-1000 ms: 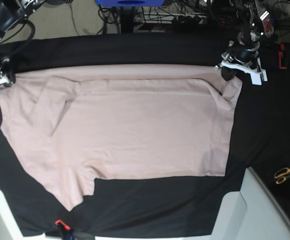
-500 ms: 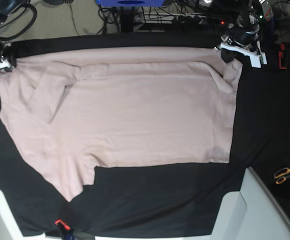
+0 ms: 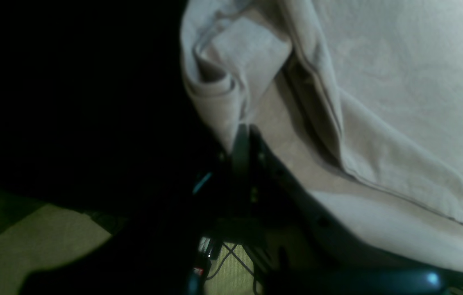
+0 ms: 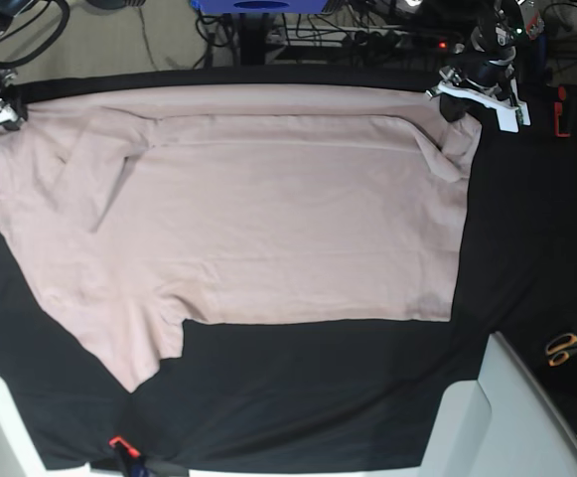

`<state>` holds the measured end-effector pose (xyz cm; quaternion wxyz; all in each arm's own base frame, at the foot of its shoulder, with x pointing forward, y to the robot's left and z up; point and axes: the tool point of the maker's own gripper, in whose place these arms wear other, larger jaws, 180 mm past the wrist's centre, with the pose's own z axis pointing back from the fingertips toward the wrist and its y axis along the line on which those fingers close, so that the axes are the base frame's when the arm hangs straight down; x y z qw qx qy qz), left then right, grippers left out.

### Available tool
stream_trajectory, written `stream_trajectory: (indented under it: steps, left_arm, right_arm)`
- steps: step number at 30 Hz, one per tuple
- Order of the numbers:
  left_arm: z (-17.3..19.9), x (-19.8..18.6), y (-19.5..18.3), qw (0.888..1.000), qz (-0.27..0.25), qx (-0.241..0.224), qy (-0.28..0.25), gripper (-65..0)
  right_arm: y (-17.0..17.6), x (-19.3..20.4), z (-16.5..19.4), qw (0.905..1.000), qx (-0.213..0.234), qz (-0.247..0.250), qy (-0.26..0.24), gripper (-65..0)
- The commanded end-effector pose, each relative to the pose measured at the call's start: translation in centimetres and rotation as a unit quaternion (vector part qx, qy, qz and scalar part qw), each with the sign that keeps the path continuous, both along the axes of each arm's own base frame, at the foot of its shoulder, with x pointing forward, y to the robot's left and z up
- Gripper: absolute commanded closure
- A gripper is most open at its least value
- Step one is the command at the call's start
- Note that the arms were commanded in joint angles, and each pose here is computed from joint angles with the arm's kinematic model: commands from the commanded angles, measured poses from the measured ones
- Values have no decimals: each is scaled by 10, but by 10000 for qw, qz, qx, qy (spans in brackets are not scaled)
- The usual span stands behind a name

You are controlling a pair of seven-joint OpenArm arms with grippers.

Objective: Fold the T-shirt properly

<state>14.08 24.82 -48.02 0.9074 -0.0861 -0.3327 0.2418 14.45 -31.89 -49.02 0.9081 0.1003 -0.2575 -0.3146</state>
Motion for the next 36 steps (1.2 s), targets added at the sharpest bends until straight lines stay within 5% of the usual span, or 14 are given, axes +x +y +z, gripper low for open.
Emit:
stream_trajectory:
  steps: [1, 13, 17, 21, 24, 30, 36]
  left_arm:
    - [6, -1, 9, 9999, 59, 116, -87, 0]
    - [5, -4, 9, 9999, 71, 111, -57, 0]
    - [5, -5, 13, 9998, 122, 137, -51, -2]
    - [9, -20, 39, 9971, 707, 261, -53, -332]
    - [16, -29, 64, 9934, 1051, 440, -91, -484]
    - [58, -12, 113, 9854, 1260, 1011, -544, -543]
    - [101, 57, 126, 9893, 357, 1281, -595, -543]
  right_arm:
    - [-15, 5, 10, 9996, -223, -60, -146, 0]
    - [-16, 4, 10, 9996, -221, -73, -134, -14]
    - [-16, -3, 9, 9997, -237, -70, -79, -177]
    - [-12, -13, 5, 9997, -210, -117, -12, -407]
    - [-26, -19, 15, 9987, -380, -323, -77, -453]
    - [-53, 9, 64, 9919, -1137, -204, -536, -453]
    - [-79, 104, 107, 9804, -1534, 656, -1050, -459]
